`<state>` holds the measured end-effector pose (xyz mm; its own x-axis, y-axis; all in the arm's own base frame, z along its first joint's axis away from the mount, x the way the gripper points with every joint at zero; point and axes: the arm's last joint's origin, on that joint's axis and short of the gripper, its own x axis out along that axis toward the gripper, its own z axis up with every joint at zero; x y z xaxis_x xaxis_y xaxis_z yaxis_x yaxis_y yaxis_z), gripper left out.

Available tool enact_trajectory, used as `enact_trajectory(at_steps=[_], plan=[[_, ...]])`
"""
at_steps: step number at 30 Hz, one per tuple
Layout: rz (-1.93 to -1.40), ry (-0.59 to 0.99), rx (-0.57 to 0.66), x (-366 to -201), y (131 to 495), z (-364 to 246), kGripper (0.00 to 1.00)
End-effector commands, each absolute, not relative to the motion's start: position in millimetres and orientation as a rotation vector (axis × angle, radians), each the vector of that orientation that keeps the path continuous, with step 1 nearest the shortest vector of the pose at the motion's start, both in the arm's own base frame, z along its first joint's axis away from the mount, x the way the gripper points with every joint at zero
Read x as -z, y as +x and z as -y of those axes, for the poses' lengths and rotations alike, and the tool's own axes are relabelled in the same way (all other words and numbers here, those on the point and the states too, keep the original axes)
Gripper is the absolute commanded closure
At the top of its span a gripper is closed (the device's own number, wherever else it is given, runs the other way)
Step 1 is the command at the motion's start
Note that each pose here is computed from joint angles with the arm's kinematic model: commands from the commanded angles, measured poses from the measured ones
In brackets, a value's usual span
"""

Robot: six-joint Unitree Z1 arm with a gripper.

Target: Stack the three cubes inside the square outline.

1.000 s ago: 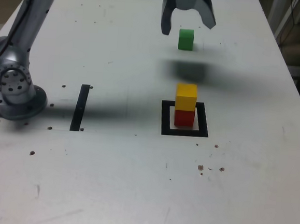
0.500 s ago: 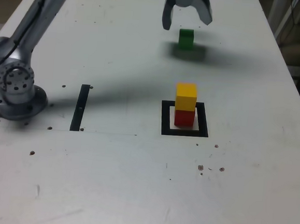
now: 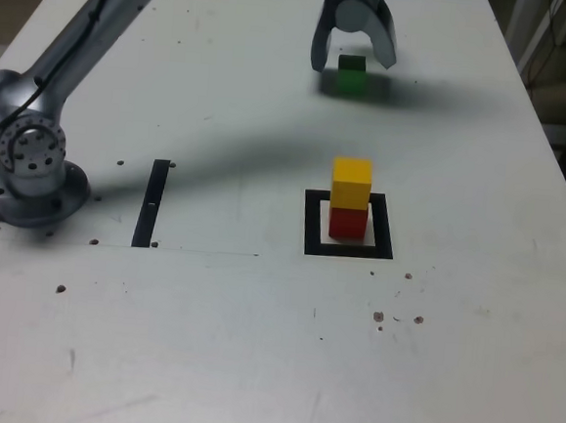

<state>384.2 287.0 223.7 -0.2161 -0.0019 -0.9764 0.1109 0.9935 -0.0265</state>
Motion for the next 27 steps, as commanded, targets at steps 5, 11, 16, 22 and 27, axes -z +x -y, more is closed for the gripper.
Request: enact_trajectory(at_steps=[5,11,16,22,27], plan=[[-1.798,0.083,0.098,-221.3,388.2,-284.6,0.43],[-1.799,0.101,0.083,-222.2,391.1,-283.0,0.75],[-1.798,0.098,0.084,-221.4,391.6,-282.9,0.78],[-1.798,0.09,0.088,-220.0,391.8,-282.6,0.78],[-1.795,0.083,0.093,-219.1,392.0,-282.3,0.78]])
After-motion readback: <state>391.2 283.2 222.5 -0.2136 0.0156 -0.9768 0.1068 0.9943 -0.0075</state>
